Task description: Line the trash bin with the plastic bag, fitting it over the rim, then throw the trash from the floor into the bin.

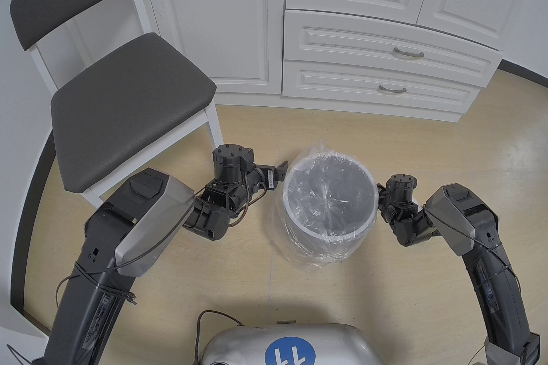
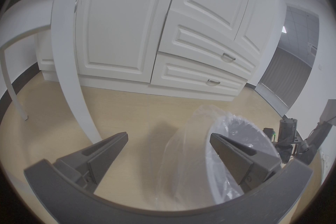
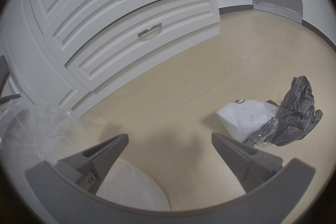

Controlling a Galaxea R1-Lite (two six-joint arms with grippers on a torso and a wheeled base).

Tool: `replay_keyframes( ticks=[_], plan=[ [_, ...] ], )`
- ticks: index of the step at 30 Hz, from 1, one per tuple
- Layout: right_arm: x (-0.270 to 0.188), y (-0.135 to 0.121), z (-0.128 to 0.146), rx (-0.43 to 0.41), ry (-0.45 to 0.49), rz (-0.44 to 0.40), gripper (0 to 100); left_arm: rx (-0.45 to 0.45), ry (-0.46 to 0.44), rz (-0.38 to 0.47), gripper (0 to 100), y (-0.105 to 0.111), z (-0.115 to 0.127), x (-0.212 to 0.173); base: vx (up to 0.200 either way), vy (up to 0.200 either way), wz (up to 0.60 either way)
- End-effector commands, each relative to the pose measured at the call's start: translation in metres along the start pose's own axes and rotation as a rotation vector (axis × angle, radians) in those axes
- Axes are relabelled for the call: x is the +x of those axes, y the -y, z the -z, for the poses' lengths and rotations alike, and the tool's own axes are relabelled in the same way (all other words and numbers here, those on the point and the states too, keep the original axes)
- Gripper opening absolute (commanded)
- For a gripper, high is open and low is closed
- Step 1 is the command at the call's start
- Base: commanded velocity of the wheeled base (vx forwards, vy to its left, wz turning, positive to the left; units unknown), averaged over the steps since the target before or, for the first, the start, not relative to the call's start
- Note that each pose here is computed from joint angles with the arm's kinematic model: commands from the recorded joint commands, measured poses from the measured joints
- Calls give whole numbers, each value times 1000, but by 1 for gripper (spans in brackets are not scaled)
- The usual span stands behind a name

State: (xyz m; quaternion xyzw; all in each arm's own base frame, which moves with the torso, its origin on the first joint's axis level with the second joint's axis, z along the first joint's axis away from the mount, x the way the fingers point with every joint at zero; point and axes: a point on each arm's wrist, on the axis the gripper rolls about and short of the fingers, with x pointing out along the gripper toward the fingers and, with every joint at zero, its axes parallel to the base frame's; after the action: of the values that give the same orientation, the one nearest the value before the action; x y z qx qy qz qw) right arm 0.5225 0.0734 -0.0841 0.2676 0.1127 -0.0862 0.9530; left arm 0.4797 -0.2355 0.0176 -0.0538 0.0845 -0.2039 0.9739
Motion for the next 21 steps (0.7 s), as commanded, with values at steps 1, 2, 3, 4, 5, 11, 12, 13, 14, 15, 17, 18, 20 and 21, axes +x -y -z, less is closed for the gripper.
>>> replay_keyframes(
  ticks=[1, 2, 3, 4, 5, 11, 12, 13, 14, 15, 17, 18, 20, 21],
  plan=[
    [0, 0, 0, 0, 1, -1, 100, 0, 2, 22, 100, 12, -2, -3, 0, 0, 0],
    [0, 0, 0, 0, 1, -1, 100, 3, -6, 27, 100, 15, 1, -3, 0, 0, 0],
    [0, 0, 0, 0, 1, -1, 100, 4, -10, 29, 100, 17, 2, -4, 0, 0, 0],
    [0, 0, 0, 0, 1, -1, 100, 6, -17, 33, 100, 18, 5, -3, 0, 0, 0],
    [0, 0, 0, 0, 1, -1, 100, 5, -20, 36, 100, 19, 8, -3, 0, 0, 0],
    [0, 0, 0, -2, 1, -1, 100, 3, -46, 21, 100, 11, 22, 1, 0, 0, 0],
    [0, 0, 0, -2, 1, -1, 100, 3, -46, 19, 100, 11, 21, 1, 0, 0, 0],
    [0, 0, 0, -2, 1, -1, 100, 2, -45, 12, 100, 7, 21, 1, 0, 0, 0],
    [0, 0, 0, -3, 1, -1, 100, 1, -44, 9, 100, 4, 20, 1, 0, 0, 0],
    [0, 0, 0, -2, 1, -1, 100, 0, -47, 4, 100, 2, 19, 1, 0, 0, 0],
    [0, 0, 0, -3, 1, -1, 100, -1, -50, -3, 100, -3, 20, 2, 0, 0, 0],
    [0, 0, 0, -3, 1, -1, 100, -2, -47, -7, 100, -5, 18, 2, 0, 0, 0],
    [0, 0, 0, -3, 1, -1, 100, -4, -45, -9, 100, -7, 18, 2, 0, 0, 0],
    [0, 0, 0, -3, 1, -1, 100, -5, -43, -12, 100, -9, 18, 3, 0, 0, 0]
  ],
)
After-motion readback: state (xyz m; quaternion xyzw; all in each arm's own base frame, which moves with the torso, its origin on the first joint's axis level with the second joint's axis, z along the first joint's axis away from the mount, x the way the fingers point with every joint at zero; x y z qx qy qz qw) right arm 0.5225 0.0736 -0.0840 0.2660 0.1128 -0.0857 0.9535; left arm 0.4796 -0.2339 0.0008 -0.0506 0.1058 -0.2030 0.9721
